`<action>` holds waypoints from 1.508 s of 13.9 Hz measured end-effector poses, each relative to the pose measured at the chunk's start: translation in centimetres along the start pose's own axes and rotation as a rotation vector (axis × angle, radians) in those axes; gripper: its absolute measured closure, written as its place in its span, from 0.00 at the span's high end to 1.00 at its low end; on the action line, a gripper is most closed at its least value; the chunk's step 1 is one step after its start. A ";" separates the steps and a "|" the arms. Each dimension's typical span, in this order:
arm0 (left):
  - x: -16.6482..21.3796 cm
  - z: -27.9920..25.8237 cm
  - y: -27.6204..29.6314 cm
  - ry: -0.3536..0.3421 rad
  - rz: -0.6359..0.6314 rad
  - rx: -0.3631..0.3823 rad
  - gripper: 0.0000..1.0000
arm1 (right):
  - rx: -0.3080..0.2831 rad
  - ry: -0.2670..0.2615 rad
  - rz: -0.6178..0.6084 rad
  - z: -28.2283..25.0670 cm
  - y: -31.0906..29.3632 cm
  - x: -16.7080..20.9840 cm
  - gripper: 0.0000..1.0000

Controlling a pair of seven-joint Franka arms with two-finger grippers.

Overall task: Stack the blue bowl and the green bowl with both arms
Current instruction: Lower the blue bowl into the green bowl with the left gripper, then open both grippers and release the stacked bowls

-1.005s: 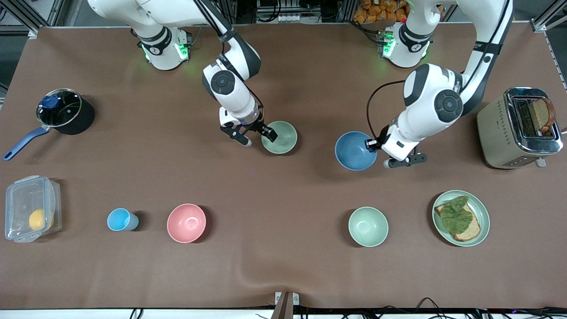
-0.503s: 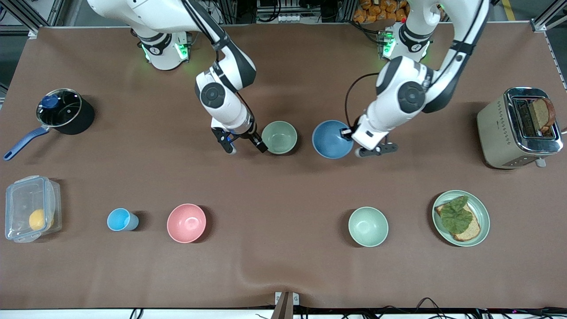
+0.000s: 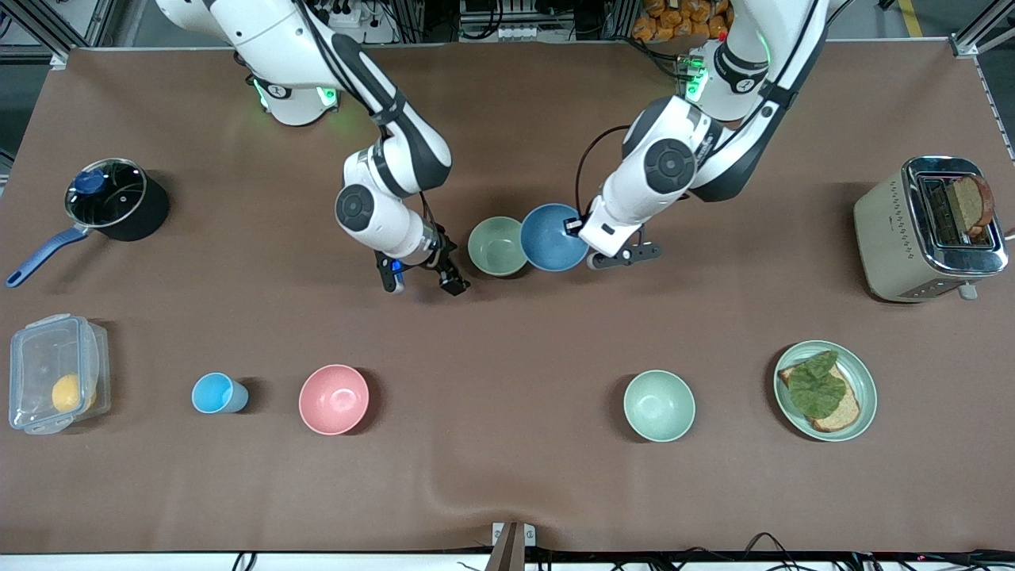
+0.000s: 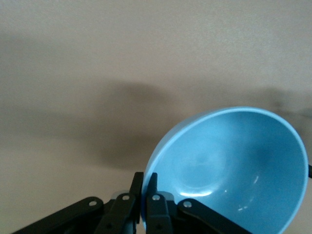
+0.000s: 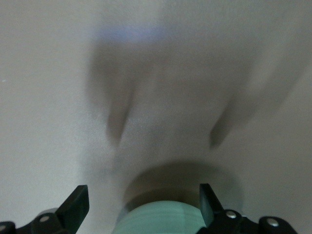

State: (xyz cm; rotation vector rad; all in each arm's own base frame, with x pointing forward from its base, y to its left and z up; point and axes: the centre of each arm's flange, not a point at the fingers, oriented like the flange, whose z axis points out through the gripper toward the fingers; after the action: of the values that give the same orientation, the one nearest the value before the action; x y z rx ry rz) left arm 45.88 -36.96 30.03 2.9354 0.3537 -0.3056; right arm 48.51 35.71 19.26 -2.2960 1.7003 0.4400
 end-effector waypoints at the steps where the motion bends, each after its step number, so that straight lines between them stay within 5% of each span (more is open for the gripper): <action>1: -0.1 0.3 1.0 0.001 -0.013 -0.001 0.06 | -0.002 -0.023 0.007 0.5 0.1 0.1 1.00; 5: -0.6 3.1 5.0 0.001 -0.064 0.019 0.06 | 0.000 -0.091 0.009 1.6 0.5 0.5 1.00; 21: -2.7 8.2 8.8 -0.039 -0.063 0.049 0.06 | -0.010 -0.096 0.010 2.2 0.7 0.8 1.00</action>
State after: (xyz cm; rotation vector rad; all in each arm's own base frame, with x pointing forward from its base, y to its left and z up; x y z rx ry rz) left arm 44.05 -47.53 23.95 2.9659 0.4392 -0.3853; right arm 47.86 35.65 16.95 -2.2363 1.6682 0.5533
